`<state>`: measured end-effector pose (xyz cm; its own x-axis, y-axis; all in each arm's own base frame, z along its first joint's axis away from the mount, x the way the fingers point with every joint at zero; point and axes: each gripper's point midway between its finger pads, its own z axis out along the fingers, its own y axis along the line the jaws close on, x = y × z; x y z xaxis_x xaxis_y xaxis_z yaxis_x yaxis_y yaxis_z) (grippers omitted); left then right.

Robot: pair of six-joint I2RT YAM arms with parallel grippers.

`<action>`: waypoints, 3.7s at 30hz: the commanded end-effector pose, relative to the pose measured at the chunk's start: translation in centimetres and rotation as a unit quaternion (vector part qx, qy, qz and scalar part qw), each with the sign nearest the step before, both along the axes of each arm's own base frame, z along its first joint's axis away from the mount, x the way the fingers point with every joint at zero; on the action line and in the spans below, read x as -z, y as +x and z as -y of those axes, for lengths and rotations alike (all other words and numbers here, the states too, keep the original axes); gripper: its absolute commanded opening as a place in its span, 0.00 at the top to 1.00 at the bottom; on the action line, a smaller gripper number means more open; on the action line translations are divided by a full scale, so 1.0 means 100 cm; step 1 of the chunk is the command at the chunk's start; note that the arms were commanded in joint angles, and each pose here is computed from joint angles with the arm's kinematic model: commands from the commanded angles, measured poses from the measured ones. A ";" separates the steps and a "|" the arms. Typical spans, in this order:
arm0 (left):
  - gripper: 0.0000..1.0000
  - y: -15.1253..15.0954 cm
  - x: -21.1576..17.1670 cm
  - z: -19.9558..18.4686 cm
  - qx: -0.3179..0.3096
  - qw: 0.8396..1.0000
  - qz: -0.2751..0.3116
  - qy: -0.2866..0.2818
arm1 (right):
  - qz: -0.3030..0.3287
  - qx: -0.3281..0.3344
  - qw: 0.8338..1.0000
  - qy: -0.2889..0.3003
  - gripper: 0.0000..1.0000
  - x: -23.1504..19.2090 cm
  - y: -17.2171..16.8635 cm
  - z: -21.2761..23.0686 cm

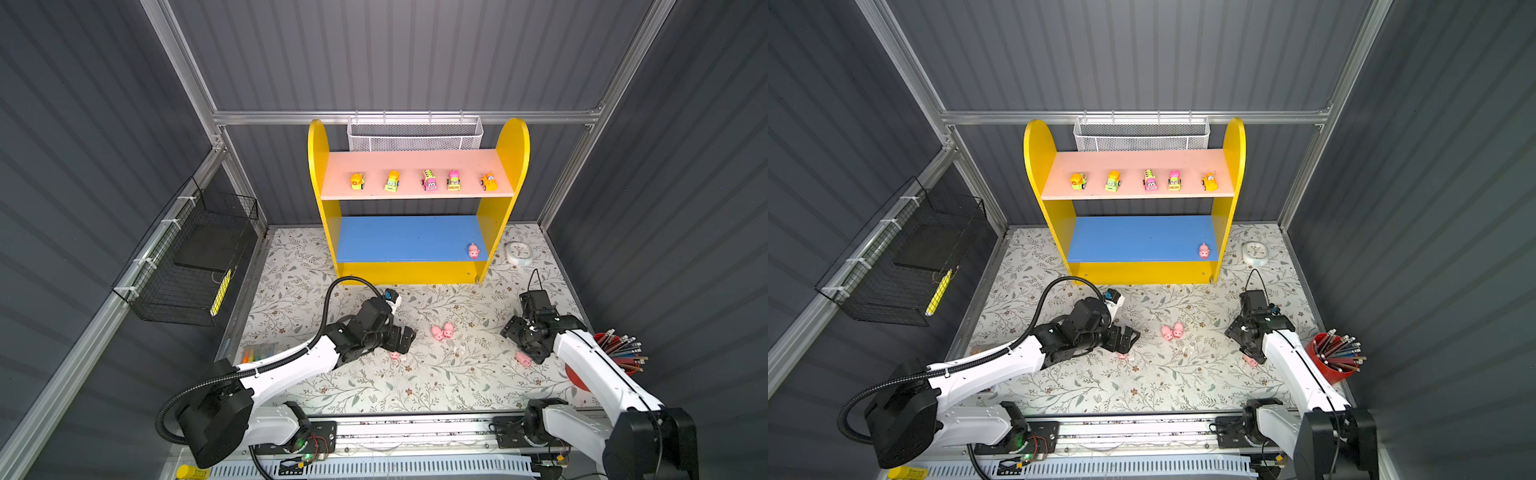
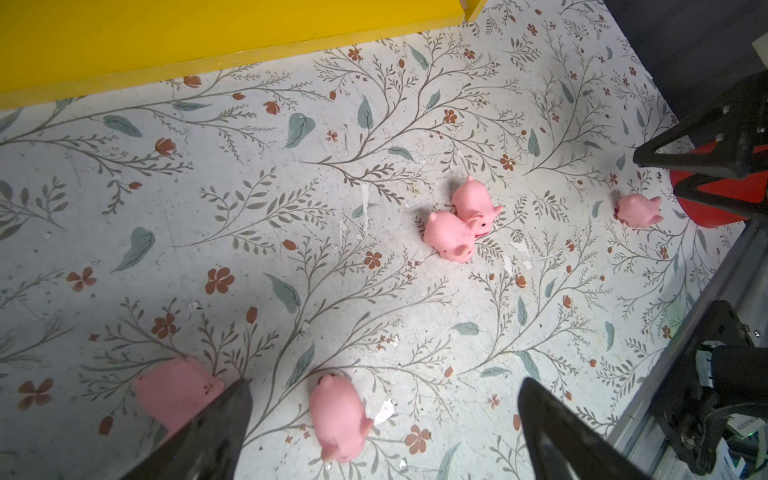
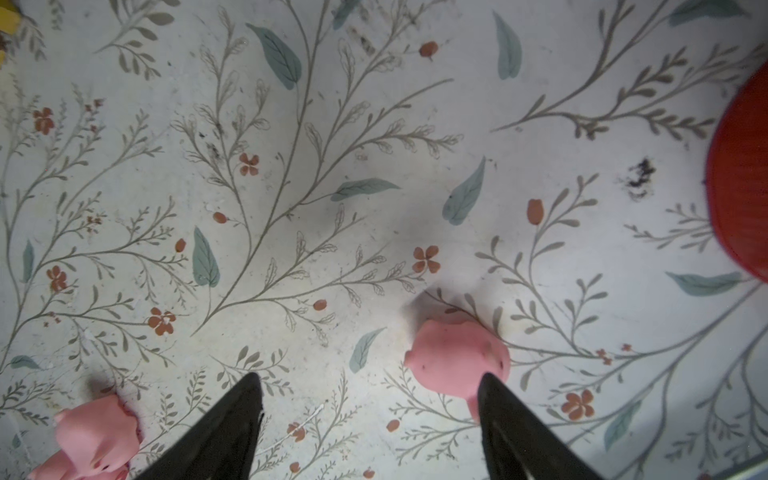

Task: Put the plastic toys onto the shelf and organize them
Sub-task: 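Lower the open right gripper over another pink pig on the table, then close the right gripper on the pink pig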

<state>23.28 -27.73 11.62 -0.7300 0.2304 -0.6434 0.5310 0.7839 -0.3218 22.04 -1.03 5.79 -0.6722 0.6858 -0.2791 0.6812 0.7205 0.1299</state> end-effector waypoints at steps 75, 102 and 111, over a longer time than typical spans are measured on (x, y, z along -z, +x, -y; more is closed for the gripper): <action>0.00 -0.018 -0.052 -0.050 -0.036 0.998 0.040 -0.023 | -0.028 -0.082 0.988 0.125 0.17 0.014 0.014 -0.033; 0.00 -0.023 -0.070 -0.057 -0.049 0.997 0.044 -0.043 | -0.055 -0.116 0.987 0.094 0.17 0.019 -0.020 -0.053; 0.00 -0.026 -0.076 -0.058 -0.047 0.997 0.046 -0.050 | -0.055 -0.127 0.990 0.035 0.23 0.007 -0.014 -0.034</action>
